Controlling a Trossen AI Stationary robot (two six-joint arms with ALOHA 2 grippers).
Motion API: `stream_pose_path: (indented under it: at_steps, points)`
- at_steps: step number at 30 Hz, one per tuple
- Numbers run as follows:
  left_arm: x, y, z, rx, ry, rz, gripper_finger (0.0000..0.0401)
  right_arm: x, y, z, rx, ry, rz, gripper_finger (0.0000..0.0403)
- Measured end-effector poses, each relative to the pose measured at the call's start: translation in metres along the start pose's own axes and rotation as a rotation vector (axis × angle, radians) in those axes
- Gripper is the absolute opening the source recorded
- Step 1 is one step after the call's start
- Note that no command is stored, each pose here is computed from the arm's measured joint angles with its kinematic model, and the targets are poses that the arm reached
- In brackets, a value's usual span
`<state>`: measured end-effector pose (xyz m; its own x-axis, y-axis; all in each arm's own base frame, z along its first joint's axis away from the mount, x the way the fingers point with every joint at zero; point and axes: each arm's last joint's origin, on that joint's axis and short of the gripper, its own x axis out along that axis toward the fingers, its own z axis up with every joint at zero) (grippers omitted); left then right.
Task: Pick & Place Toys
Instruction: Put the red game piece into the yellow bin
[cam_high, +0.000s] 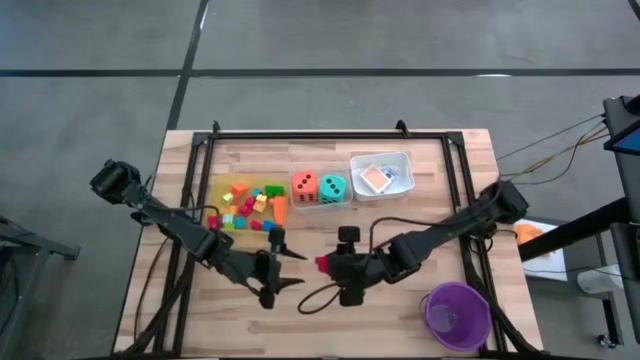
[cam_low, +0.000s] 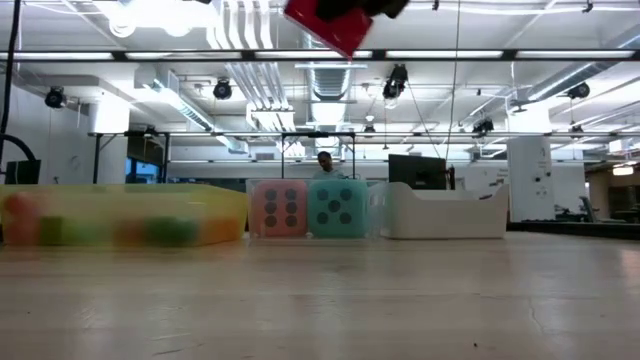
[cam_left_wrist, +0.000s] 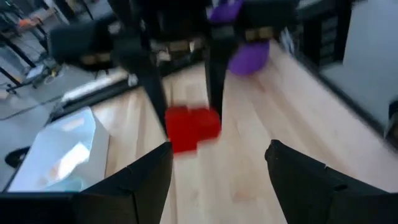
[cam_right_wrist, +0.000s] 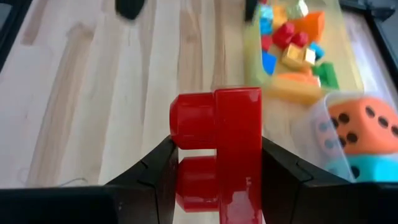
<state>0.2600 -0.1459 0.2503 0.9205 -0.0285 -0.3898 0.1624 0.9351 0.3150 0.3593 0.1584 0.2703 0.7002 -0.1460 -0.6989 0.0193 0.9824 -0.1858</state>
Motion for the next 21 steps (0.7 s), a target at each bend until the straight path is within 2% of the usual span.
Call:
stream_pose_path:
  at_steps: [5, 14, 21]
  points:
    - [0.002, 0.002, 0.004, -0.040, -0.034, 0.066, 0.0253, 0.002, 0.005, 0.015, -0.031, -0.032, 0.007, 0.0153]
    - [0.003, 0.003, 0.004, -0.145, -0.040, 0.039, 0.0257, 0.004, 0.004, 0.021, -0.043, -0.056, -0.017, 0.0153]
    - [0.003, 0.004, 0.009, -0.181, -0.049, 0.010, 0.0326, 0.005, 0.003, 0.022, -0.044, -0.056, -0.019, 0.0153]
